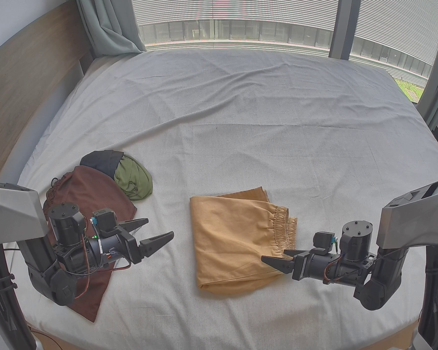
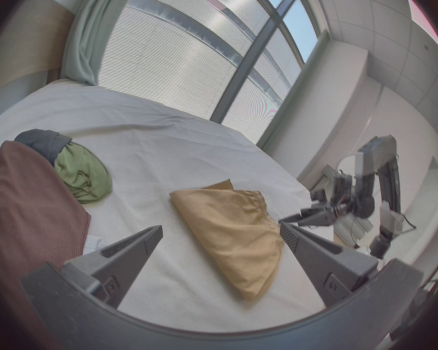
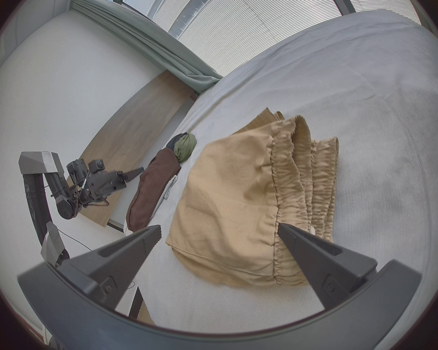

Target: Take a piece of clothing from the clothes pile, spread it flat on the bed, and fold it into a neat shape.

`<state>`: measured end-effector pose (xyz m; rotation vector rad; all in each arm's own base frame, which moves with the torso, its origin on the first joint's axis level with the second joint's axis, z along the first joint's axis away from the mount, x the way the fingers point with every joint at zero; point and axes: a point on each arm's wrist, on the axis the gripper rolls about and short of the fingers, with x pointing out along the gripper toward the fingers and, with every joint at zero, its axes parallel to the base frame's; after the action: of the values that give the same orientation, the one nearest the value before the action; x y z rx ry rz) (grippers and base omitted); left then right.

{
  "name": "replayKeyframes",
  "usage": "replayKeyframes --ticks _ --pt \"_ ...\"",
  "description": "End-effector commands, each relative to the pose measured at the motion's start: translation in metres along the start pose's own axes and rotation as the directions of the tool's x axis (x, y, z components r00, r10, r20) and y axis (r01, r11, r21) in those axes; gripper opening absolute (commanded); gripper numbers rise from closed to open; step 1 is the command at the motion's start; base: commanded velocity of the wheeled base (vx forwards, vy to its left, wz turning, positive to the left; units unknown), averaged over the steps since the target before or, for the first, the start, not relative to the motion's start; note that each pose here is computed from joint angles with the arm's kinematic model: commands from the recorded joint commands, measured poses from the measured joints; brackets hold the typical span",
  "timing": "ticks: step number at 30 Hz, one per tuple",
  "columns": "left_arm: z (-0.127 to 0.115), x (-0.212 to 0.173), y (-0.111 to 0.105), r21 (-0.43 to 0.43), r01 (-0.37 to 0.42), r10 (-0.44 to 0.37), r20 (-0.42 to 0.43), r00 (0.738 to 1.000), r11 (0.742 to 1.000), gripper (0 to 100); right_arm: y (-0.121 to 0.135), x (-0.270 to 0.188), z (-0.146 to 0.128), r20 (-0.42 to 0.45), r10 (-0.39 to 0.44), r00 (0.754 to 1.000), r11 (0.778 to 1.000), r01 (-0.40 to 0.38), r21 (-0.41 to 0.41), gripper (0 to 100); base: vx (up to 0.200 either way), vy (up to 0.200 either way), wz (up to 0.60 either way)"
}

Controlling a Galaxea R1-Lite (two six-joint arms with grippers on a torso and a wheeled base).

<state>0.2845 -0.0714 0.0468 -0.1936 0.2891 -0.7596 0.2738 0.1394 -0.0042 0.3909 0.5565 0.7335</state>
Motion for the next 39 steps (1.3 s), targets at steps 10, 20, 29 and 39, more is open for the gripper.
replayKeyframes --ticks 10,20,29,39 --pt "-0.003 -0.014 -0.006 0.265 0.115 -0.11 -0.036 0.993 0.957 100 0.008 -0.01 0.014 0.049 0.016 0.999 1.0 -0.015 -0.023 100 0.0 0.0 0.0" --pt "0.014 -0.017 -0.003 0.341 0.126 -0.141 0.019 0.99 0.932 100 0.0 -0.014 0.015 0.054 -0.01 0.998 1.0 0.012 -0.026 100 0.0 0.0 0.0" --pt "0.014 -0.019 0.001 0.341 0.115 -0.131 0.023 0.991 0.933 100 -0.007 -0.017 0.012 0.045 -0.04 0.998 0.999 0.041 -0.011 100 0.0 0.0 0.0" --pt "0.013 -0.019 0.001 0.337 0.118 -0.131 0.017 0.991 0.934 100 -0.023 -0.01 -0.002 0.0 -0.077 0.997 0.997 0.077 -0.028 100 0.0 0.0 0.0"
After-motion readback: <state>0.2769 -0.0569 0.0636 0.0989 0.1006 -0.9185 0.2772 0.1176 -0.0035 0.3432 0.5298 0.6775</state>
